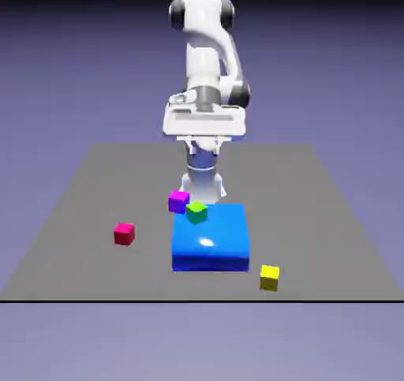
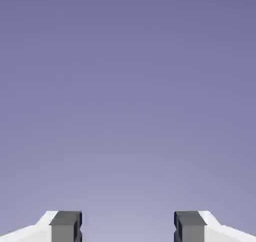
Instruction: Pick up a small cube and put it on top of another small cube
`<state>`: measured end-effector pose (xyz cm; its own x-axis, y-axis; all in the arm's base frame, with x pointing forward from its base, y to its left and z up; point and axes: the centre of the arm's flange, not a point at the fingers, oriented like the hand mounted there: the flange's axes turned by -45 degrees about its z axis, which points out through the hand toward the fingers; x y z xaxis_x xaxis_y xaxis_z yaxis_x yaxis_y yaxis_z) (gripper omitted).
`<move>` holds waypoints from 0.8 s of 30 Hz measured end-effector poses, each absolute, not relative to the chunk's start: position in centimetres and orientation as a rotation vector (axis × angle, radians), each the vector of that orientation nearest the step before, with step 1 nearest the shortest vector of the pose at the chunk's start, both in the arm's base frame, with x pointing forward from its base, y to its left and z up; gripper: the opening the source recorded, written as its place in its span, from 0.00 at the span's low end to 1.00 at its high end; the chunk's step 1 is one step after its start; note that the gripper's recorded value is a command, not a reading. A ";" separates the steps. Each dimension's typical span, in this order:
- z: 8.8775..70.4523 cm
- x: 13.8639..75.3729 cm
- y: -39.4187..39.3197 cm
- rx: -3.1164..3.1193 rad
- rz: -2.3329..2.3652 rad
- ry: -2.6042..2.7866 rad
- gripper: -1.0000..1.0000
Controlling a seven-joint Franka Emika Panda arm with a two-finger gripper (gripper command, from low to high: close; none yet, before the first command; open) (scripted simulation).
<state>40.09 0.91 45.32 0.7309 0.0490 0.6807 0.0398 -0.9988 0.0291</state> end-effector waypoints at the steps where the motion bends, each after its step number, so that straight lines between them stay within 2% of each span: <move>1: 44.9 41.0 1.3 2.933 1.088 0.069 0.50; 13: 36.6 50.7 6.7 3.119 0.376 -0.032 0.50; 24: 26.9 56.1 11.6 3.150 -0.286 -0.165 0.50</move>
<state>56.13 11.62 26.92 0.9782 -0.1010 -0.1812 -0.1057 -0.9943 -0.0164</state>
